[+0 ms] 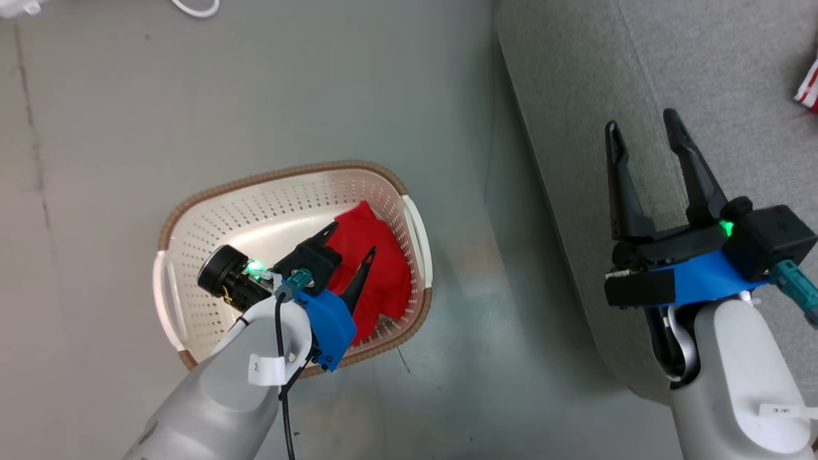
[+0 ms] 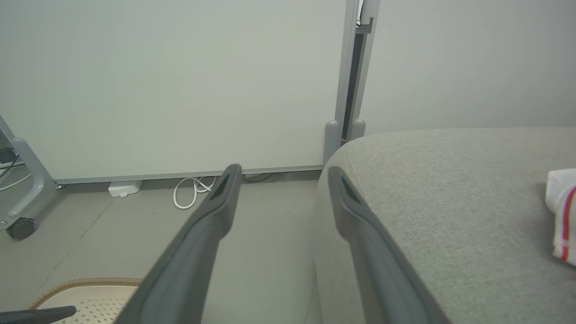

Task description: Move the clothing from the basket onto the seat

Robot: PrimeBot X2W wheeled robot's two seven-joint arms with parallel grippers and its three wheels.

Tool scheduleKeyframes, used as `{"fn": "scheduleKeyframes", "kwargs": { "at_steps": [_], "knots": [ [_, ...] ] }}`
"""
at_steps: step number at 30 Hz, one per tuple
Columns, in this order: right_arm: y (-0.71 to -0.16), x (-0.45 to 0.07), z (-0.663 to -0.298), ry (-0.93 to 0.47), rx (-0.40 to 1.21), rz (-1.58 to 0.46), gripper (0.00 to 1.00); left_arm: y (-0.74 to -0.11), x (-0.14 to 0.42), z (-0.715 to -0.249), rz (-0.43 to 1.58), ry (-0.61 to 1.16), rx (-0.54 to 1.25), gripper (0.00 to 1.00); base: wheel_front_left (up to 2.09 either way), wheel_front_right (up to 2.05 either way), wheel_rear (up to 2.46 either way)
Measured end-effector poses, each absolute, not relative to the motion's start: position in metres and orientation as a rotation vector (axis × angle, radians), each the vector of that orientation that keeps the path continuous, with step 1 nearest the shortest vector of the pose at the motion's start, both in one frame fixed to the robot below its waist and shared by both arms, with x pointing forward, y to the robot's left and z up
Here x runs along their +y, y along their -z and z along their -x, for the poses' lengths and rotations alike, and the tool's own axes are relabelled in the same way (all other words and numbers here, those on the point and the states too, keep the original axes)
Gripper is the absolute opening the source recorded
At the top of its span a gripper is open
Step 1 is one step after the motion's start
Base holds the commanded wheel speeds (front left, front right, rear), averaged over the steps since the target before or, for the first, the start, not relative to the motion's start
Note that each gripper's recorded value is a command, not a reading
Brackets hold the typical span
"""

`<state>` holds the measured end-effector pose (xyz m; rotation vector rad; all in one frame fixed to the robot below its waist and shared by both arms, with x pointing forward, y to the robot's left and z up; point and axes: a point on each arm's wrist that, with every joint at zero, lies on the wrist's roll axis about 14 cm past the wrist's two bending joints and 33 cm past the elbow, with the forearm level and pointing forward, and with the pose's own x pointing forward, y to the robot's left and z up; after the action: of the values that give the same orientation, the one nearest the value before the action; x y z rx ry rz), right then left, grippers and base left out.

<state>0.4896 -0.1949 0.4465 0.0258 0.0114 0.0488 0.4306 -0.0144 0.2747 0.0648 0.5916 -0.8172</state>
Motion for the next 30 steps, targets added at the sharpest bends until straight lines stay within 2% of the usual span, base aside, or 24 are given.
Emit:
{"fn": "scheduleKeyframes", "kwargs": {
  "at_steps": [17, 25, 30],
  "knots": [
    [-0.387, -0.203, -0.527, -0.047, 0.086, 0.001, 1.00, -0.161, -0.021, -0.394, -0.183, 1.007, 0.917, 1.00, 0.00, 0.00, 0.00],
    [-0.362, -0.208, -0.533, -0.040, 0.121, -0.006, 1.00, -0.124, -0.017, -0.375, -0.169, 1.022, 1.077, 1.00, 0.00, 0.00, 0.00],
    [-0.348, -0.212, -0.534, -0.032, 0.144, -0.006, 1.00, -0.109, -0.019, -0.373, -0.166, 1.044, 1.104, 1.00, 0.00, 0.00, 0.00]
  ]
}}
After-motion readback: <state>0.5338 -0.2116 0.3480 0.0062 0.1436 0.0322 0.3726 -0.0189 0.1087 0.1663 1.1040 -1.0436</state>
